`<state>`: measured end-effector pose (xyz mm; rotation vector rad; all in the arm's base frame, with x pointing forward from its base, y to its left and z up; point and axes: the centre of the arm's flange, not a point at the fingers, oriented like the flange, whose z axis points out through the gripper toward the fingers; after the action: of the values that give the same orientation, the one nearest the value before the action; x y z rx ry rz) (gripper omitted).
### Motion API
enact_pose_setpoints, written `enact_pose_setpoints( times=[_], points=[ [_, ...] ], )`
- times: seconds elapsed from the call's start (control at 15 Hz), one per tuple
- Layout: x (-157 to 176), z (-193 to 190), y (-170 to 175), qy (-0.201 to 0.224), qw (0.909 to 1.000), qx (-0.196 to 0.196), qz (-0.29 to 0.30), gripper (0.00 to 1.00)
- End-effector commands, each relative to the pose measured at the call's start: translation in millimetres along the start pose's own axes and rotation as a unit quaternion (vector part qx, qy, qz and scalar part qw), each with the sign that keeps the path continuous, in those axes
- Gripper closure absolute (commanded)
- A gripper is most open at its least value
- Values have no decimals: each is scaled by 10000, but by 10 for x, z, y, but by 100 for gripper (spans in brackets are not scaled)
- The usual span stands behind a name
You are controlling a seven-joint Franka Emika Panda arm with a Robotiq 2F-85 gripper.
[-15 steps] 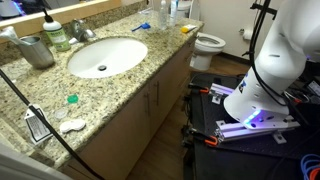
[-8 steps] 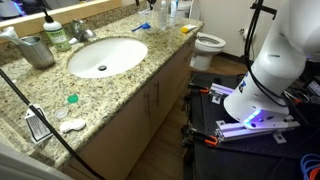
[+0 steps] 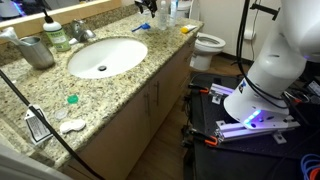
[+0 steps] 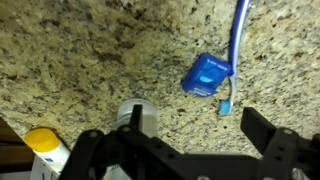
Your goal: Put the blue thing on the left side of the sink
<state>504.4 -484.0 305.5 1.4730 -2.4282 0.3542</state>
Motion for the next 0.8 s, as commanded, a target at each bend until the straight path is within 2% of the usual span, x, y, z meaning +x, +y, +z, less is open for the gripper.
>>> enact_pose_setpoints(
  times=[0.0,0.2,0.27,0.53,0.6,0.73],
  points=[
    [-28,186,-102,88,9994,-265,192,0],
    [-27,443,-193,117,9980,-488,376,0],
    [-60,280,-19,93,9991,-317,280,0],
    [-83,469,-69,184,9984,-440,305,0],
    [-129,450,-65,244,9992,-94,291,0],
    [-175,605,-198,419,9982,143,410,0]
  ],
)
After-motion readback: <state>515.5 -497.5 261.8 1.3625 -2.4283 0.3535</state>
